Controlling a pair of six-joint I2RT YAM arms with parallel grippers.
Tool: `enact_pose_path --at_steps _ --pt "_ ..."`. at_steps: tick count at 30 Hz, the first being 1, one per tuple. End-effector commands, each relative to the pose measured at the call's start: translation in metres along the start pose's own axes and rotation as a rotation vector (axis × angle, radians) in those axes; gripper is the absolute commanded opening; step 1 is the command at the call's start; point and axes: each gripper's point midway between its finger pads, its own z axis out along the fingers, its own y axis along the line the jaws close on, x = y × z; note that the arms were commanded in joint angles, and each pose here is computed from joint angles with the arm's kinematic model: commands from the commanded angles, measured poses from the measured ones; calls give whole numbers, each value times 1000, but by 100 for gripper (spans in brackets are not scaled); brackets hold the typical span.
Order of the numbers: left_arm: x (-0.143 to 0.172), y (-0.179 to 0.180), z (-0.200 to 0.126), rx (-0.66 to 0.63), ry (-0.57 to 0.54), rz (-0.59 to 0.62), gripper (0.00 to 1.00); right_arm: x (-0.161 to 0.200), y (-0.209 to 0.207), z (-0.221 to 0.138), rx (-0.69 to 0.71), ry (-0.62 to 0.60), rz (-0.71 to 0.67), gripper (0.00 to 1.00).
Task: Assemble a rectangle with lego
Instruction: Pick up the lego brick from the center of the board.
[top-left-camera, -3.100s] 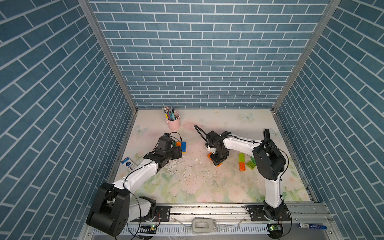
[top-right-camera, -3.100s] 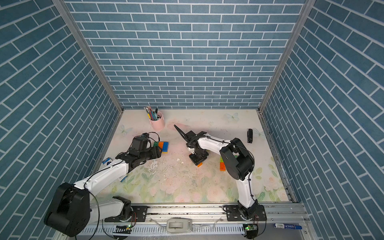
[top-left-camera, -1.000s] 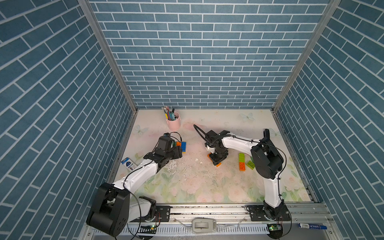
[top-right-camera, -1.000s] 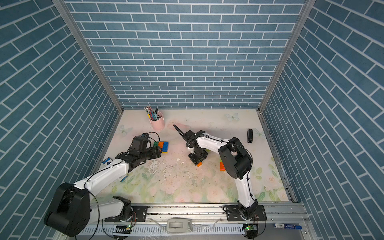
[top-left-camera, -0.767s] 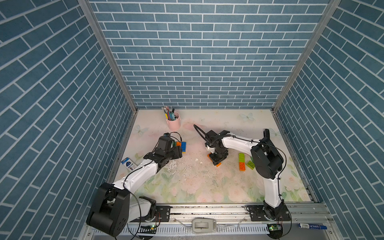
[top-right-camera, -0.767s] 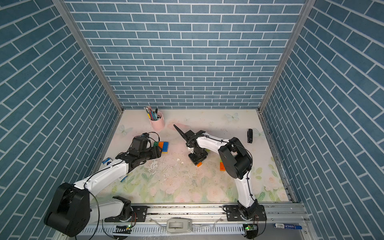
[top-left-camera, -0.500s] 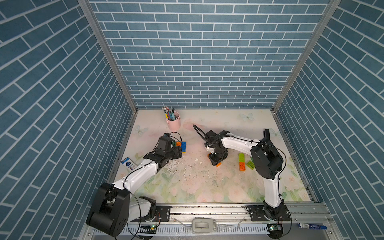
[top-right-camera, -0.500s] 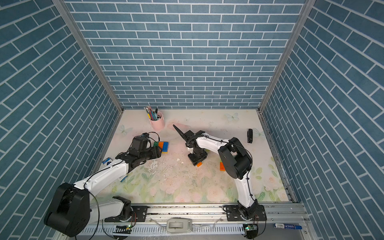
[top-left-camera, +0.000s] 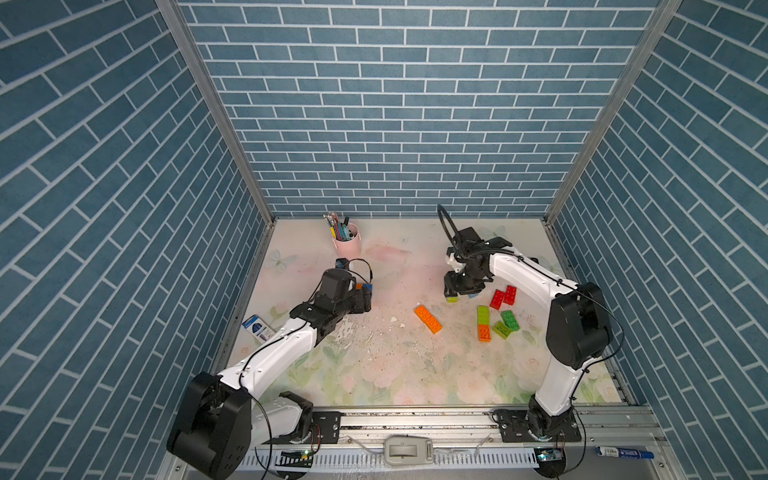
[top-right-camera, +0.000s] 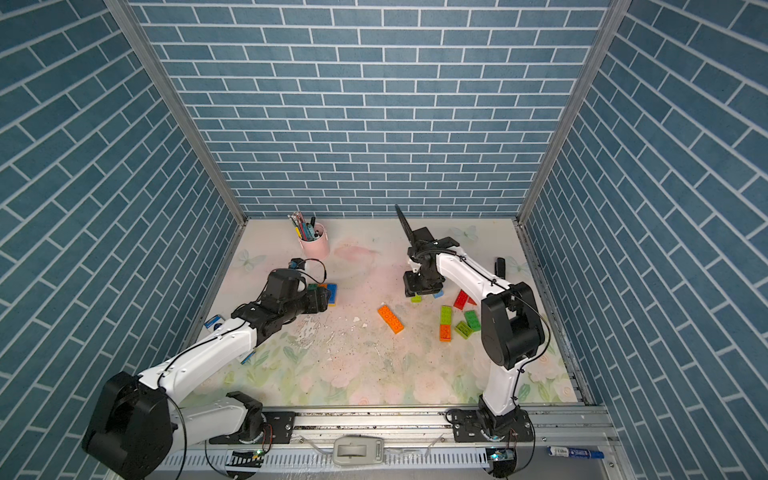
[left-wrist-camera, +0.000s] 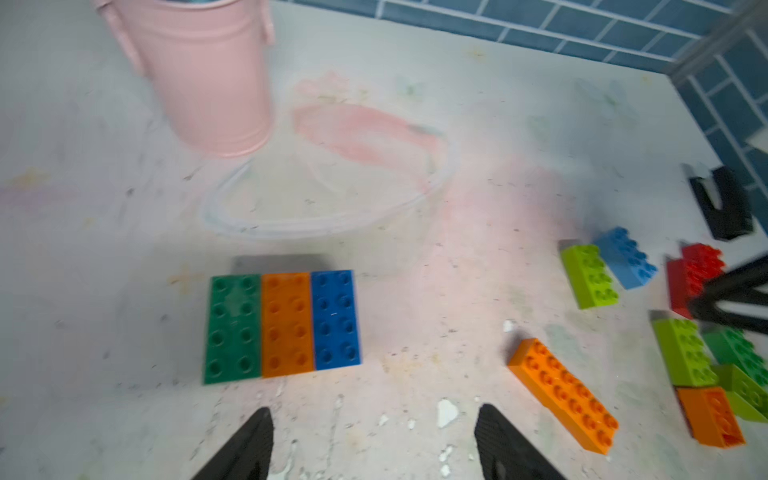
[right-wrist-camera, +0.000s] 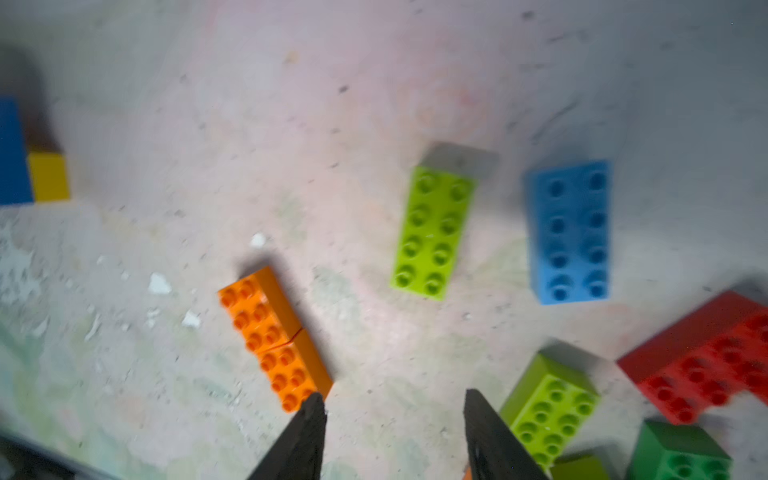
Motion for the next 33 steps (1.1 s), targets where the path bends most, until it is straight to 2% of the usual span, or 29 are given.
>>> enact_pose_path --at_steps 1,4,6,10,16,19,23,26,28,31,33 --pt "-4 -35 9 21 -14 145 79 -9 -9 20 85 20 50 55" --pt "4 -59 17 52 8 186 79 -20 -6 32 80 19 59 55" --pt "8 -65 20 71 14 172 78 -25 -8 39 92 20 62 55" --pt "16 -65 24 83 27 147 79 -33 -5 52 82 30 57 55" --pt "16 -58 18 53 22 161 79 -32 -10 70 159 76 31 54" --pt "16 -53 15 34 20 160 80 -32 -10 74 177 81 17 50" --pt "13 -41 9 -16 20 139 82 -29 -11 84 198 108 -16 36" --pt "9 -20 0 -77 12 101 84 -34 -1 66 190 65 -94 24" --pt "4 -3 -9 -105 4 54 85 -34 16 46 189 28 -190 21" --pt "5 41 -25 -178 52 -91 84 -17 55 18 190 -1 -412 19" --pt "9 76 -39 -235 96 -217 81 13 91 11 165 19 -604 20"
